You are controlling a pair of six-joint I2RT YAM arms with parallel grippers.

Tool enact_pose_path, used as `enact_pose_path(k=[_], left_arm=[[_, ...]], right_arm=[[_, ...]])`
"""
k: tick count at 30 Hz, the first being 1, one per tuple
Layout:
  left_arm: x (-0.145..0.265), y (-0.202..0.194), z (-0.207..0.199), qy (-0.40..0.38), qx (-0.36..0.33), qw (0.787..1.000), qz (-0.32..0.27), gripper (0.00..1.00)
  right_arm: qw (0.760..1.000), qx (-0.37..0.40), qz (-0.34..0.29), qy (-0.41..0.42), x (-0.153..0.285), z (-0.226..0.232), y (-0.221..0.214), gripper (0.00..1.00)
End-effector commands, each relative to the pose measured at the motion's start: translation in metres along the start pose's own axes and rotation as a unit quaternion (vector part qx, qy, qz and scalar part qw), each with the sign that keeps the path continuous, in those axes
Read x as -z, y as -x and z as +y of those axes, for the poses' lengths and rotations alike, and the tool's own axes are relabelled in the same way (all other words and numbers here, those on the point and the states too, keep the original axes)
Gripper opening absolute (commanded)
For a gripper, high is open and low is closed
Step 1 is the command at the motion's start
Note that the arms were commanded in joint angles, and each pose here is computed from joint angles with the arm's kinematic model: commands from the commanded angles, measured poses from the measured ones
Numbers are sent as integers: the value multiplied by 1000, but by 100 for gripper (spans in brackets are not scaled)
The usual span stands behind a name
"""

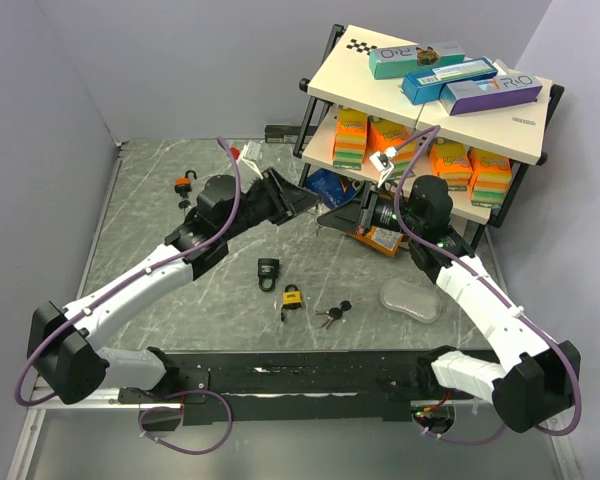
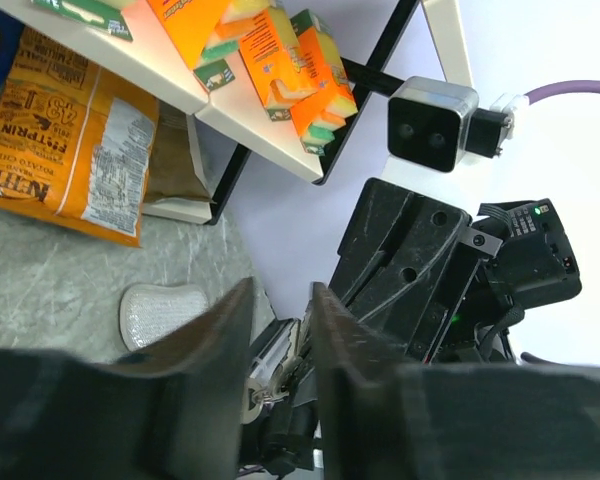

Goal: Unlock with the key

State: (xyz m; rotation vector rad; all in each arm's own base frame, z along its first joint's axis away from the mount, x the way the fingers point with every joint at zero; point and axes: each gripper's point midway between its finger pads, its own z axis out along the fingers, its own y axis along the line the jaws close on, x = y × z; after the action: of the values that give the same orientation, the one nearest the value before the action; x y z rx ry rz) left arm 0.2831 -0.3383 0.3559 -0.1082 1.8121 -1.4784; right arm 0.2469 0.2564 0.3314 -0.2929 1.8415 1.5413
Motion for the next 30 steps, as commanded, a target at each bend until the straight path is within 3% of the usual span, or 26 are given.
enact_pose_path(k=[1, 8, 15, 27, 28, 30], left_arm=[[-1, 3, -10, -27, 4, 1000, -2, 29], [-3, 0, -8, -25, 7, 1000, 3, 25], [-4, -3, -5, -19, 14, 1000, 11, 1], [0, 5, -2, -6, 17, 1000, -14, 1], [0, 5, 0, -3, 18, 1000, -15, 1], [2, 8, 4, 11, 21, 999, -23, 1]], right_arm=[[1000, 15, -3, 22, -2, 11, 5, 0], [1000, 12, -2, 21, -3, 9, 5, 0], [1000, 4, -4, 21, -4, 7, 6, 0], [1000, -12, -6, 18, -3, 1, 6, 1], [1000, -14, -7, 18, -3, 2, 7, 4], [1000, -14, -8, 18, -2, 1, 8, 23]])
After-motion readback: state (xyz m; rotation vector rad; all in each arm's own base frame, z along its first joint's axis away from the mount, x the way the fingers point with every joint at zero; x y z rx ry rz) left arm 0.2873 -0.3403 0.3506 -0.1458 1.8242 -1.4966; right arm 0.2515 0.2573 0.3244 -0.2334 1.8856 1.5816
